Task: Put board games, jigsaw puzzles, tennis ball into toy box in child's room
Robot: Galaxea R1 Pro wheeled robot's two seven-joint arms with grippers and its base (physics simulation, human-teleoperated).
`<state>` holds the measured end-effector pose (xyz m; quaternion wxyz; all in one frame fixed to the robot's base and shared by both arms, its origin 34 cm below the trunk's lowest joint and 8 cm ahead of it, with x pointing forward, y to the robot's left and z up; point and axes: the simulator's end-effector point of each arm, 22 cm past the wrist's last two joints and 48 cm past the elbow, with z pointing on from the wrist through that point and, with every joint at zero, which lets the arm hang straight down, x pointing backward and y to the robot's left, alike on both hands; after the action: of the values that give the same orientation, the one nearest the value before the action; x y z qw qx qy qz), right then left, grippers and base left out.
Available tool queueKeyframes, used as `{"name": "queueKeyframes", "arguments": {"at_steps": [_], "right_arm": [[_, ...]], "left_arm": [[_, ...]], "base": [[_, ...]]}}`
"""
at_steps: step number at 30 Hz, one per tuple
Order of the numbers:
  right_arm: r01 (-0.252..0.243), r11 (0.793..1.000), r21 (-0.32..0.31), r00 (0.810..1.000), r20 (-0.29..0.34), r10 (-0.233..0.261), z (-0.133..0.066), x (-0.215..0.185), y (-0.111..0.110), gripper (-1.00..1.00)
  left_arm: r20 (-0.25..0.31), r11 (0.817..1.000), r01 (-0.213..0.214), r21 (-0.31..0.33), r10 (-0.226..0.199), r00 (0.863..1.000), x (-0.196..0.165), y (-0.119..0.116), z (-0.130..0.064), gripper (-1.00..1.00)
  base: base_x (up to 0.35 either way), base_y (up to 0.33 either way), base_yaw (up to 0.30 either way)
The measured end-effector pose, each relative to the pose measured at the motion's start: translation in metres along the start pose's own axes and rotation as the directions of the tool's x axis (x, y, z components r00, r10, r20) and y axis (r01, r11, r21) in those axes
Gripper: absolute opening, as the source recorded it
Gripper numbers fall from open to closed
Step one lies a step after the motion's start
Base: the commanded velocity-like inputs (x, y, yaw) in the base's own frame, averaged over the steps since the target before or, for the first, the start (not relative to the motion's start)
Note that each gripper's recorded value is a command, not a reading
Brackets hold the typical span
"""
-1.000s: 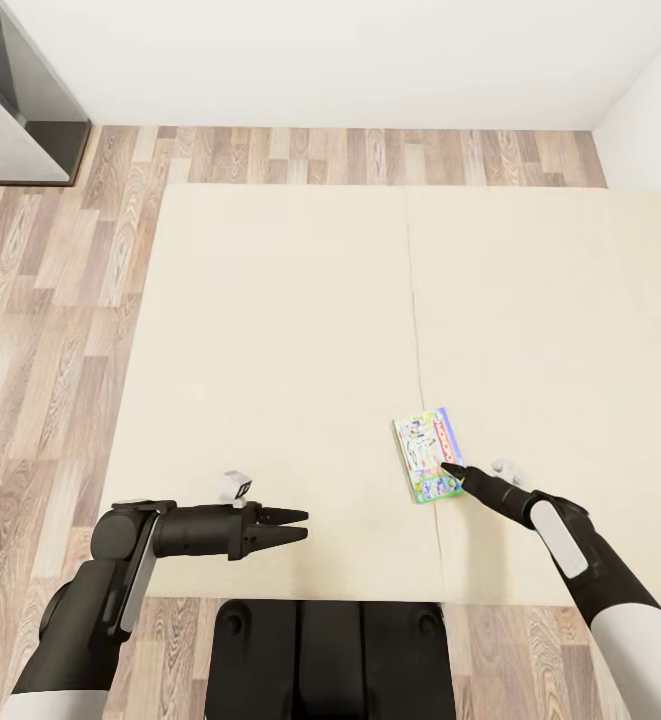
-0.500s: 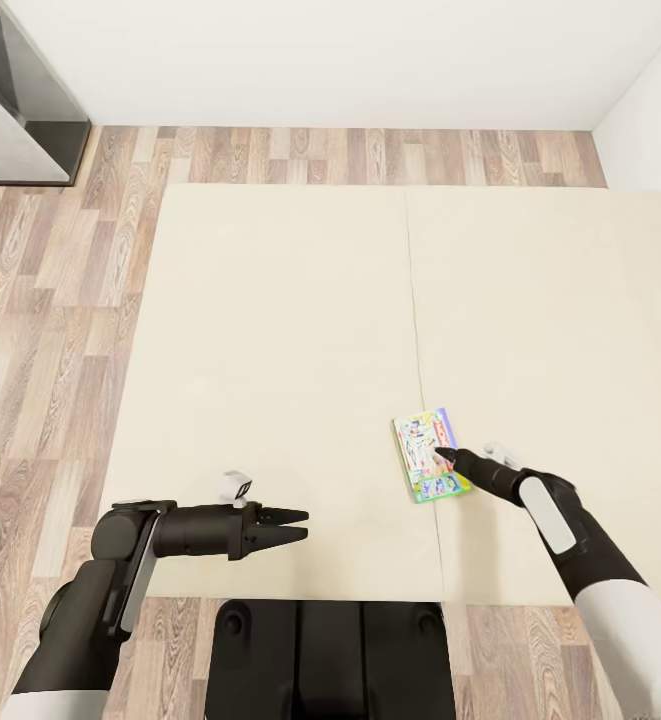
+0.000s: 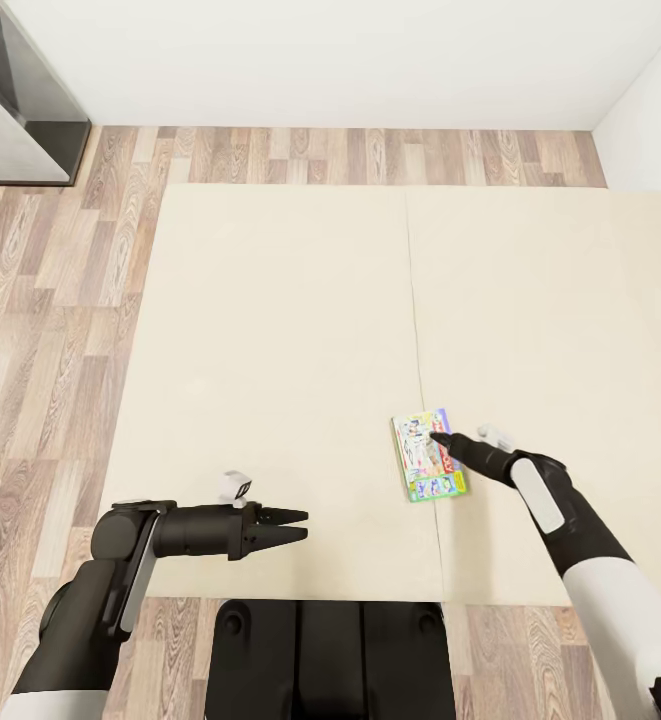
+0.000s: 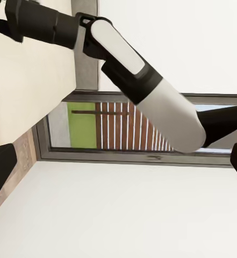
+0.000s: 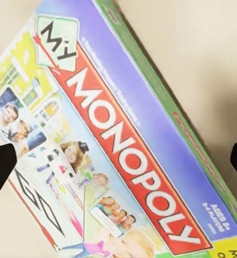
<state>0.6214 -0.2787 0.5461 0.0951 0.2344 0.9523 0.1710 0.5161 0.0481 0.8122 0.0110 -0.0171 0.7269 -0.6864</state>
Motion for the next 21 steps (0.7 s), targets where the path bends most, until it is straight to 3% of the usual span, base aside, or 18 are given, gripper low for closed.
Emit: {"name": "queueKeyframes", "arguments": {"at_steps": [11, 21], "right_arm": [[0.051, 0.999, -0.004, 0.998, -0.025, -0.051, 0.016, 0.011, 0.028, 1.00], [0.081, 0.996, 0.028, 0.995, -0.063, -0.080, 0.023, 0.029, 0.021, 1.00]], "left_arm": [[0.001, 1.000, 0.002, -0.001, -0.002, 1.000, 0.000, 0.001, 0.000, 1.00], [0.001, 1.000, 0.002, -0.001, -0.002, 1.000, 0.000, 0.001, 0.000, 1.00]], "base": [[0.000, 0.000, 0.000], [0.000, 0.000, 0.000]]}}
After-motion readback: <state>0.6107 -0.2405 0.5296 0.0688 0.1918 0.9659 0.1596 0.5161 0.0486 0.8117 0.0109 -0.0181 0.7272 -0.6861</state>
